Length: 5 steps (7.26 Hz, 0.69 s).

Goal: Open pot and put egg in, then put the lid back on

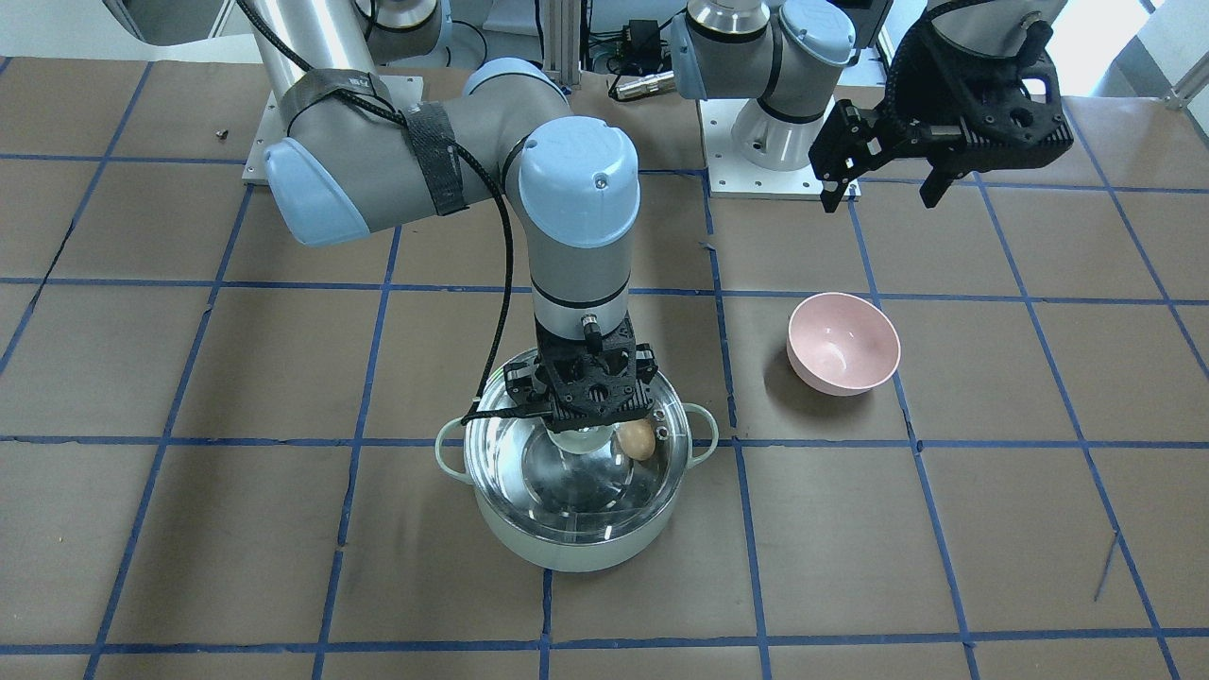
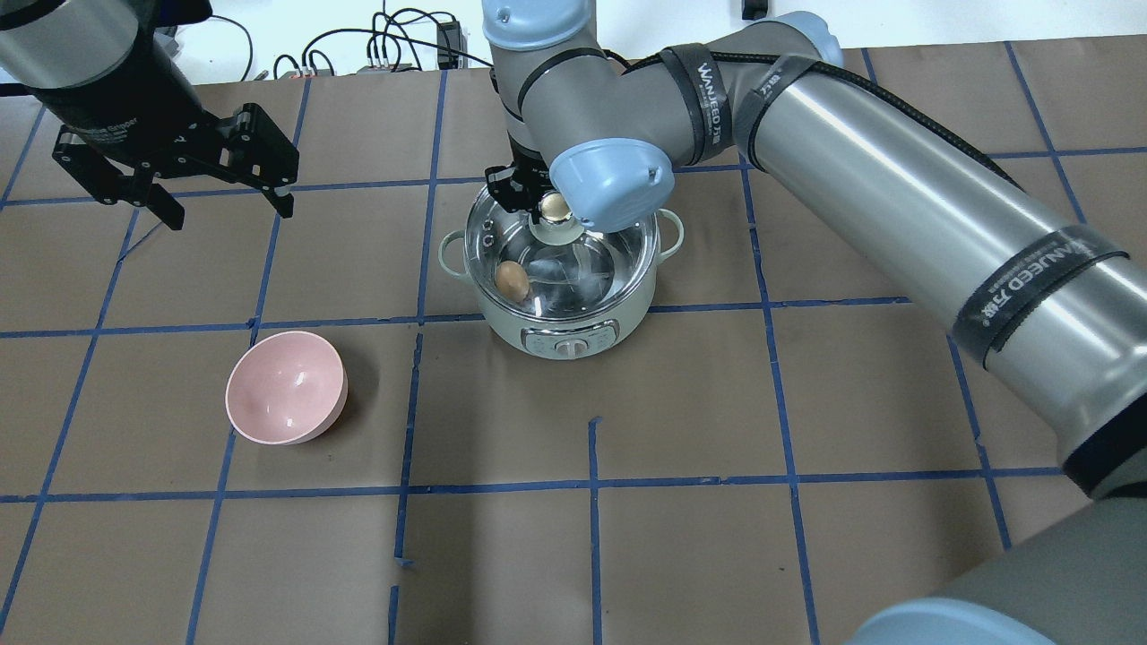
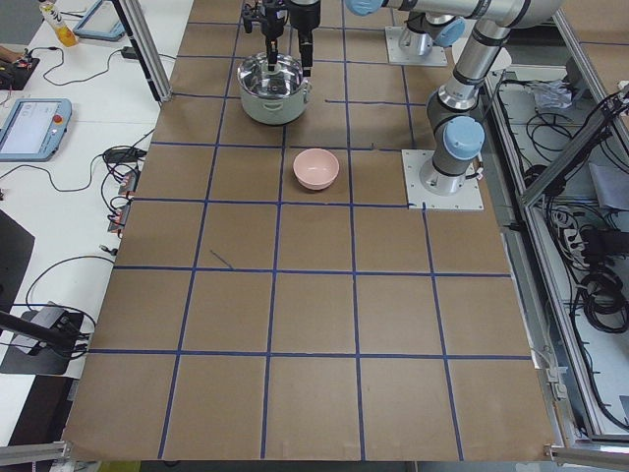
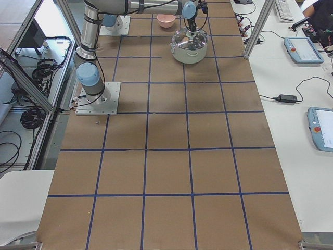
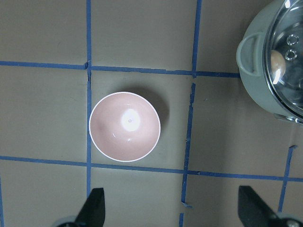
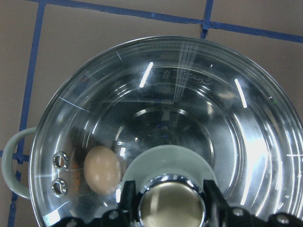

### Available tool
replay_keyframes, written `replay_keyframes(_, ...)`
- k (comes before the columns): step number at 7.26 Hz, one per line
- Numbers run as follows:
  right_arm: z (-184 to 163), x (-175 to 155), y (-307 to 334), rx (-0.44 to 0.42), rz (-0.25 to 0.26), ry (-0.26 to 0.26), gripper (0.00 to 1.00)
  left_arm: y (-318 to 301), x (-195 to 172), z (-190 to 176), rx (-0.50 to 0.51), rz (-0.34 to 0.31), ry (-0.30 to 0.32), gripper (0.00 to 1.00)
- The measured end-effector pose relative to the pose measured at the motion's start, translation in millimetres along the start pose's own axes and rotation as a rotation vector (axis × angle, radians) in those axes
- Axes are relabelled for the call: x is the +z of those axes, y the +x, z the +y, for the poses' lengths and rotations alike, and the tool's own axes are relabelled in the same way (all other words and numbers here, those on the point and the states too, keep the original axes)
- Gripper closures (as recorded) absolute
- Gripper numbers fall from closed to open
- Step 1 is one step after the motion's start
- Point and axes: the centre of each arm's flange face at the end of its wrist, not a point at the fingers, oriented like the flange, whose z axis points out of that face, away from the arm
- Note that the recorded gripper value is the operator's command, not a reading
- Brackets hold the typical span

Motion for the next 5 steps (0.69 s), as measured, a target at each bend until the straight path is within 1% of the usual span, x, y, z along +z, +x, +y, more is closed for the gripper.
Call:
replay_keyframes(1, 0.0, 0.1, 0.1, 0.001, 0.000, 0.000, 0.73, 0.0, 2.6, -0.5, 0.001, 0.002, 0.002, 0.00)
replay_keyframes(2, 0.0, 0.3, 0.3, 0.001, 0.000, 0.000, 0.50, -0.4, 3.5, -0.8, 0.006, -0.001, 0.004, 0.00)
replay_keyframes(3, -0.1, 0.4, 0.5, -0.001, 0.000, 0.000, 0.01, -0.9, 3.4, -1.0, 0.009, -0.004, 0.005, 0.00)
replay_keyframes(5, 0.0, 0.8, 1.2, -0.022, 0.002, -0.001, 0.00, -1.3, 3.6, -1.2, 0.006, -0.005, 0.004, 0.00)
